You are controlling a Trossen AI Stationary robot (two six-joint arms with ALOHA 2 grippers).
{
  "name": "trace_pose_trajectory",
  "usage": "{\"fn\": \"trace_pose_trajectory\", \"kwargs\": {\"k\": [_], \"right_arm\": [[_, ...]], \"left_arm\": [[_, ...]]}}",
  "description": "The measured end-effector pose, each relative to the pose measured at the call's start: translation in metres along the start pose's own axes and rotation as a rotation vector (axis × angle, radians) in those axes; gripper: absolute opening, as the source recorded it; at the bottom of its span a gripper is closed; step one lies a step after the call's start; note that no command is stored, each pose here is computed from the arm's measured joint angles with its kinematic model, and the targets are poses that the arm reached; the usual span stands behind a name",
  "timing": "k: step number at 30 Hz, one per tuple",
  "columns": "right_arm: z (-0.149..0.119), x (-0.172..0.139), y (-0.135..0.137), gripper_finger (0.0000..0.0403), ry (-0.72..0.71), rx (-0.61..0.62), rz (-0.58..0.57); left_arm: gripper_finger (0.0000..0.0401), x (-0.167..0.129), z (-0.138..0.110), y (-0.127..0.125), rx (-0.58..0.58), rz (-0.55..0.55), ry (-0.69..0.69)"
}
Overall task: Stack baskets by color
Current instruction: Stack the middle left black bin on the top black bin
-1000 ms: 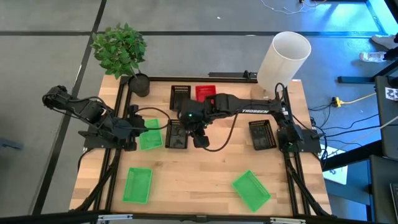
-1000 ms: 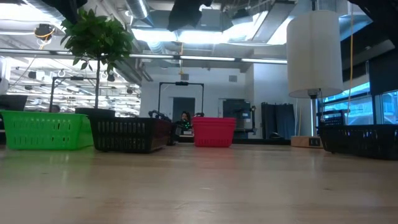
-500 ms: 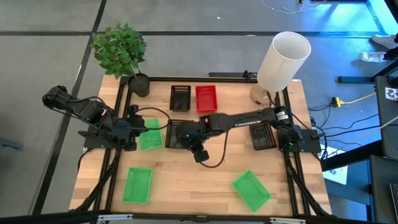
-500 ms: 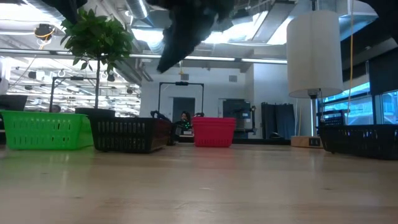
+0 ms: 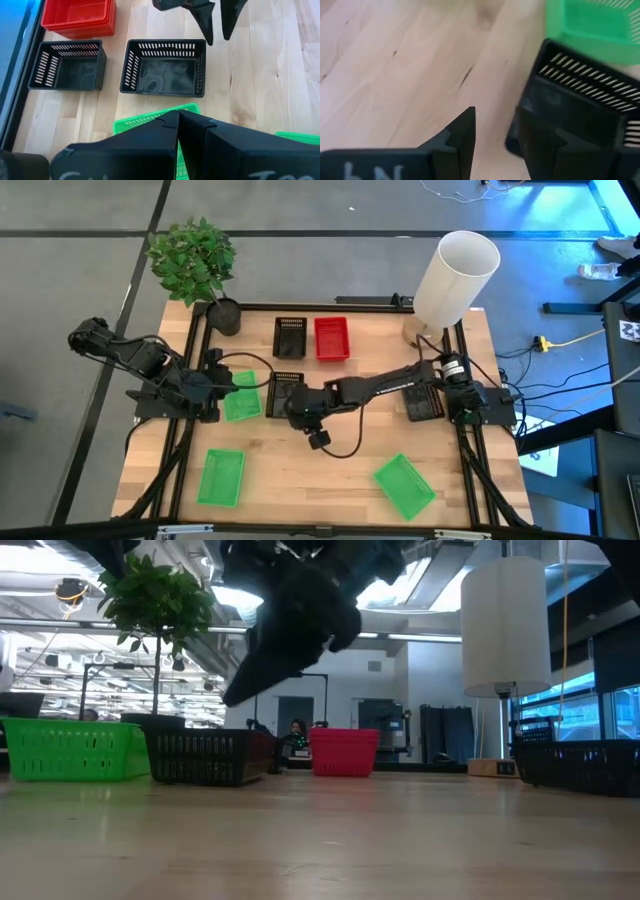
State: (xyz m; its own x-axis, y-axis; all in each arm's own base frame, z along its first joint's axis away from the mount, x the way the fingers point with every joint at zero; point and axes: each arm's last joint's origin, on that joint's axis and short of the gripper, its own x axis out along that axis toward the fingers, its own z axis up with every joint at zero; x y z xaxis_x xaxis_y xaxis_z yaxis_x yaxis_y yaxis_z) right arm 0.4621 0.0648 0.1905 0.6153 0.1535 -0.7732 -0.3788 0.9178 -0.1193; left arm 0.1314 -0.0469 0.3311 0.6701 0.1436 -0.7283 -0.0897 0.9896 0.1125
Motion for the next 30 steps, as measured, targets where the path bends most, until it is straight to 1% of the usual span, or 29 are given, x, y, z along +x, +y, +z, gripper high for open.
{"fn": "trace_pose_trajectory", "kwargs": {"k": [4,8,16,21,30], "right_arm": [[-0.004,0.003,0.001,0.0137,0.002,0.002,0.002],[-0.009,0.006,0.000,0.0137,0.004,0.003,-0.047],[-0.014,0.009,0.001,0.0137,0.018,0.004,-0.047],[-0.017,0.012,-0.003,0.0137,0.025,0.012,-0.052],[-0.025,0.028,-0.006,0.0137,0.039,0.017,-0.056]], "left_arm": [[0.0000,0.000,0.000,0.000,0.000,0.000,0.000],[0.0000,0.000,0.000,0.000,0.000,0.000,0.000],[0.0000,0.000,0.000,0.000,0.000,0.000,0.000],[0.0000,0.000,0.000,0.000,0.000,0.000,0.000],[0.0000,0.000,0.000,0.000,0.000,0.000,0.000]]}}
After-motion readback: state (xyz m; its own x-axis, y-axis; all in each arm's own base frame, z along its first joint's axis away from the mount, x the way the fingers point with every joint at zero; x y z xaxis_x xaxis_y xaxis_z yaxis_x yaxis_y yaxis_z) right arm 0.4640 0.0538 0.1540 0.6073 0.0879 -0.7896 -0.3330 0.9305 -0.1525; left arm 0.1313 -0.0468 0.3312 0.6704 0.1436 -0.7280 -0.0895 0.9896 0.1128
